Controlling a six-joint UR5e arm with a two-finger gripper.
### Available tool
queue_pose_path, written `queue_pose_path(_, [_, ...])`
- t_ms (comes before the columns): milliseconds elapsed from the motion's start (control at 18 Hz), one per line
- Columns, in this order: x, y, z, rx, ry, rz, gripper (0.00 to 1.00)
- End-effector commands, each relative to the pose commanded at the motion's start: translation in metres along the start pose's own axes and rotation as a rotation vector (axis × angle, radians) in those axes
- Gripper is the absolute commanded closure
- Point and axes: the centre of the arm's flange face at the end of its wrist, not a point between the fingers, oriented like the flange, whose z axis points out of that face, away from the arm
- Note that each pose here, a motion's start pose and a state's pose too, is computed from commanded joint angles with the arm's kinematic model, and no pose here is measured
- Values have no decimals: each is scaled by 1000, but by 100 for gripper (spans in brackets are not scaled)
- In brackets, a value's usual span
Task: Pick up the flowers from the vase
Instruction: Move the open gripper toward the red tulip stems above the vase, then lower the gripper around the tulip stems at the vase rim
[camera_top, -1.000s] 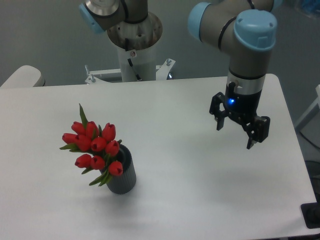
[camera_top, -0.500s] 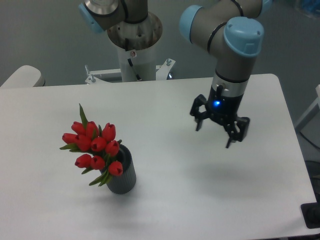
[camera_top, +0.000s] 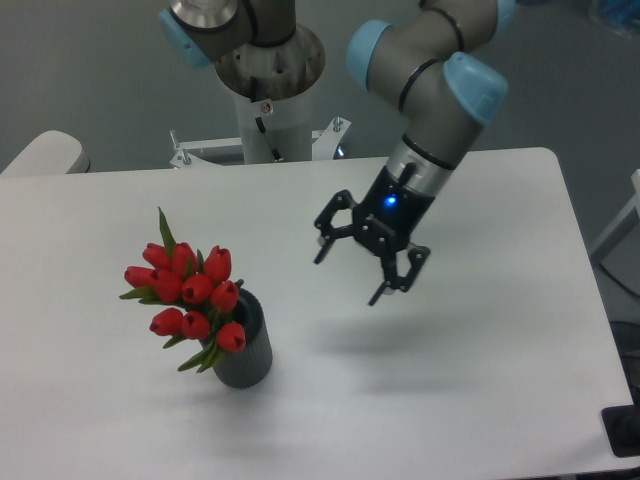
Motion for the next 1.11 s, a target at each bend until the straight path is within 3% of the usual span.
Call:
queue_pose_path(333, [31, -31, 18, 32, 48, 47, 0])
queue_pose_path(1111, [52, -37, 52, 39, 107, 56, 0])
